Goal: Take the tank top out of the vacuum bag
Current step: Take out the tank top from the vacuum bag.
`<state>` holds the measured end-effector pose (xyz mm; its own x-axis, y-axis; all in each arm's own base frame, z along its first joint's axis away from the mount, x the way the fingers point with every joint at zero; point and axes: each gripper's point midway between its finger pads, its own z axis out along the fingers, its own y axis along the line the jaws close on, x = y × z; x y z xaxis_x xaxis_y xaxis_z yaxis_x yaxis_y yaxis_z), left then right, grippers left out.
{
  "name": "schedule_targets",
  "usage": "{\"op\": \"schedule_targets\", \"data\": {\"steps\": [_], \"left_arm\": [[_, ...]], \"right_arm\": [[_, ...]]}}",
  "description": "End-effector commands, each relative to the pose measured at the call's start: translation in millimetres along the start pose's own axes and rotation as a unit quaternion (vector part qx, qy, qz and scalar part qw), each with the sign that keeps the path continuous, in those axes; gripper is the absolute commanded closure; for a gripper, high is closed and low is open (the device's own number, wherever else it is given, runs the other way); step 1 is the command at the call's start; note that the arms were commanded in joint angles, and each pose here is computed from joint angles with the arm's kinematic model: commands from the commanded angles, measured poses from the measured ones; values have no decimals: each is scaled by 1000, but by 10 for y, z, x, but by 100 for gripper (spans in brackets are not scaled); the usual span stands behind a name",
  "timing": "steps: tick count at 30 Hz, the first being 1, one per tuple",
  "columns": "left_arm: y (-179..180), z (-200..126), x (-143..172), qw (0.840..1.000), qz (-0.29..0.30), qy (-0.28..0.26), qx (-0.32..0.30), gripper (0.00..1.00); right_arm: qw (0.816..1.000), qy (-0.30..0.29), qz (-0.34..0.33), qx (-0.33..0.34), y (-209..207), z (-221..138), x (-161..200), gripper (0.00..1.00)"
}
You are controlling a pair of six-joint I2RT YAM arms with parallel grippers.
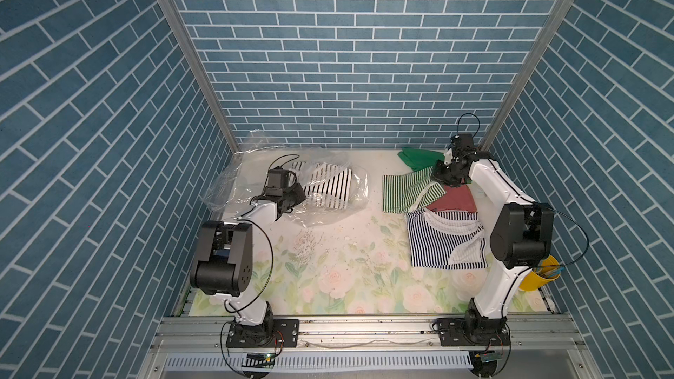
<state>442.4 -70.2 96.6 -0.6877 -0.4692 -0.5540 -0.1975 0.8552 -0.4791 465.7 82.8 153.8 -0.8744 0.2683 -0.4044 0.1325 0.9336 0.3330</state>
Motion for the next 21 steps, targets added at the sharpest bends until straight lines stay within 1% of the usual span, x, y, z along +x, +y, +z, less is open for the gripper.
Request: {"op": "schedule_targets", "data": {"steps": [1,5,8,15,21], "left_arm": [[20,12,-61,1000,2,-11,7,100],[-107,-41,-84,999,24,-9,35,100],[-95,-71,-69,999,38,-5,30,100],[-47,-72,21,999,36,0,29,100],[-70,-69,1,999,39,-1,33,100]], "right_arm": [[1000,-14,-21,9,-49,-259,-48,100],[999,-14,-19,34,-170,-321,-139,100],[999,-16,-16,44,-215,-407,-179,100],[998,-31,-14,50,-225,-691,-282,100],[997,-35,-10,72,-403,-886,-351,100]]}}
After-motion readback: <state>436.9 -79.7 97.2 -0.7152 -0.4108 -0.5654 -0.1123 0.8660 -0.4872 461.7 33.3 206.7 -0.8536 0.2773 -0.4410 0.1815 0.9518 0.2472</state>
